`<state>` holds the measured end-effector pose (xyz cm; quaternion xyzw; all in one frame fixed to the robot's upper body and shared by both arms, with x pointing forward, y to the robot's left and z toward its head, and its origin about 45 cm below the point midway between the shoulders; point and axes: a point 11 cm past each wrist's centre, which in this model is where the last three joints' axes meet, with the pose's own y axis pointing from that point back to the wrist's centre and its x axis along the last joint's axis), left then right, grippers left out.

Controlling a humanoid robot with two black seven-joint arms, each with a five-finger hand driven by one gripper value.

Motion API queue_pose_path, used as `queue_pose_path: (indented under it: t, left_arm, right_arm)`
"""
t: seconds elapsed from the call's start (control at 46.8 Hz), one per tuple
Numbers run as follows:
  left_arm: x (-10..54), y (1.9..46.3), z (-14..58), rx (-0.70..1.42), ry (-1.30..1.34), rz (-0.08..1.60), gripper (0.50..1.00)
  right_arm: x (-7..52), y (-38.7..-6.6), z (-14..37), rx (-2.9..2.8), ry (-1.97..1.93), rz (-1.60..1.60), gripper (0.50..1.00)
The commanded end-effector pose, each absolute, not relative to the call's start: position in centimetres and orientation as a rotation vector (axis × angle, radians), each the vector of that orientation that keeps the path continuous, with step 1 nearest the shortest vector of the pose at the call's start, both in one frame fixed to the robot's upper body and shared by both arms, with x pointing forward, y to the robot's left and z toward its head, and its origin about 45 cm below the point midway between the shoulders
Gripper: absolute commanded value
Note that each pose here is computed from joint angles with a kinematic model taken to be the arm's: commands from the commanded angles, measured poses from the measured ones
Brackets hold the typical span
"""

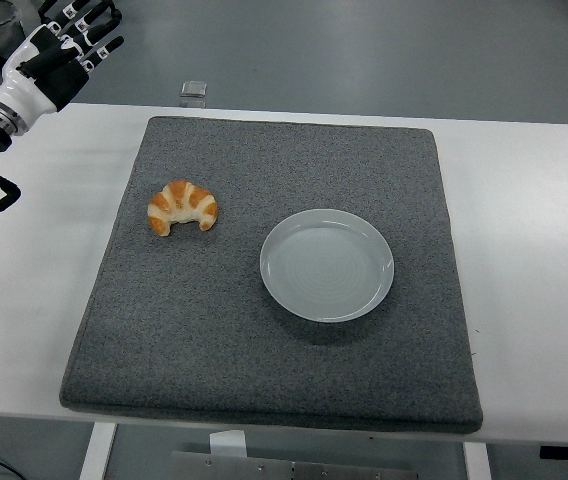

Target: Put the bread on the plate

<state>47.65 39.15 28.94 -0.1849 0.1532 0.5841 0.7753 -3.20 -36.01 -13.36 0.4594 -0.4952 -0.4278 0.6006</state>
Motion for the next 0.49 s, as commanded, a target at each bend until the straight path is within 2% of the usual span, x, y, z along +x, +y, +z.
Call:
queue_pose_path:
  t: [0.0, 0.47]
  left_arm:
    - [47.65, 39.20, 29.02, -0.404, 0.332, 1.265, 1.000]
    - [47.65, 38.60, 28.90, -0.371, 0.320, 1.245, 1.000]
  right_arm:
    - [-3.20, -36.01, -13.36, 1.065, -1.148, -0.991, 0.938]
    - [-3.20, -36.00, -13.37, 1.066, -1.147, -0.992, 0.938]
